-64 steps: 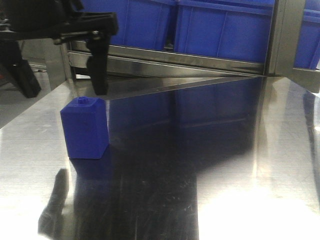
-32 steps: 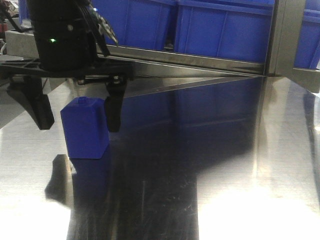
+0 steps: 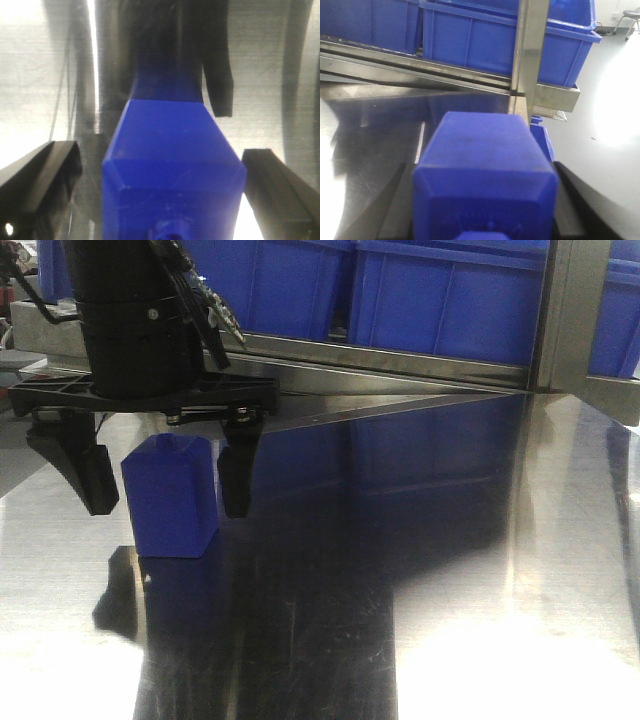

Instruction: Pick and sort blue part to right shelf

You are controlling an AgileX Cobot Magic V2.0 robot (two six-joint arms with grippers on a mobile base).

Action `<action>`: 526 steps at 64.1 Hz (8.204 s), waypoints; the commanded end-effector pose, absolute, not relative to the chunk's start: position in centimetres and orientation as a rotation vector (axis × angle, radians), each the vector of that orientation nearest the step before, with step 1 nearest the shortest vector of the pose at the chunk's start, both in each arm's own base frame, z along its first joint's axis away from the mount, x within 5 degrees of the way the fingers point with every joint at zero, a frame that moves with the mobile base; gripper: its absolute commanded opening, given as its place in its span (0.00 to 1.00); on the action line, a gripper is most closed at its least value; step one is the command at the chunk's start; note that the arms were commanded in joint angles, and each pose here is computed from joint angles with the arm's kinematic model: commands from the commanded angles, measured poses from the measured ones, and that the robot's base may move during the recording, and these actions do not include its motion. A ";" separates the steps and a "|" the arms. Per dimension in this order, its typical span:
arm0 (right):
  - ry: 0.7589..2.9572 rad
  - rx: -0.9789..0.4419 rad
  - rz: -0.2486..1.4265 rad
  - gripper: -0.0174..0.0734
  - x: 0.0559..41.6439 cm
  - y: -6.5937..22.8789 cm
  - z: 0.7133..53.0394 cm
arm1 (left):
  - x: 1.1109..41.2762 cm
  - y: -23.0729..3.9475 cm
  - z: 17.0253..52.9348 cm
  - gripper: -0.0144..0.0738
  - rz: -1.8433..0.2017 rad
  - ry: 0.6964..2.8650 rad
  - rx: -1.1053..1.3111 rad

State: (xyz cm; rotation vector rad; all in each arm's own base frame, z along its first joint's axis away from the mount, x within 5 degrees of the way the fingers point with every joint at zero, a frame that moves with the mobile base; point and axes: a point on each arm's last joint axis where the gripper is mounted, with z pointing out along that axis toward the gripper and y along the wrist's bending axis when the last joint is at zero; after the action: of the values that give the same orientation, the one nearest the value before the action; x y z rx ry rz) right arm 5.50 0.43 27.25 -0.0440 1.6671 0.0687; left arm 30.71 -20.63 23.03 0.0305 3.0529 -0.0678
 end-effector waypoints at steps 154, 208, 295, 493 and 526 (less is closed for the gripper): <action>1.557 -0.039 0.061 0.64 5.5 0.4 28.9 | 11.0 -0.6 32.5 0.61 -0.079 1.721 0.017; 1.557 -0.039 0.061 0.64 5.5 0.4 28.9 | 5.1 -0.3 34.1 0.61 -0.118 1.513 -0.060; 1.557 -0.039 0.061 0.64 5.5 0.4 28.9 | 5.1 -0.3 34.1 0.61 -0.118 1.513 -0.060; 1.558 -0.039 0.061 0.64 5.5 0.4 28.9 | 5.2 -0.3 34.1 0.61 -0.118 1.517 -0.060; 1.558 -0.039 0.061 0.64 5.5 0.4 28.9 | 5.2 -0.3 34.1 0.61 -0.118 1.517 -0.060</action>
State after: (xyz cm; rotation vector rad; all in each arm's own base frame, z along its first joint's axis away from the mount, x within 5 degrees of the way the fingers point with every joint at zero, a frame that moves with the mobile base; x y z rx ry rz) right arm 5.49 0.42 27.25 -0.0418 1.6677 0.0691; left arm 5.23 -0.38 32.38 -0.0469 1.6242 -0.1098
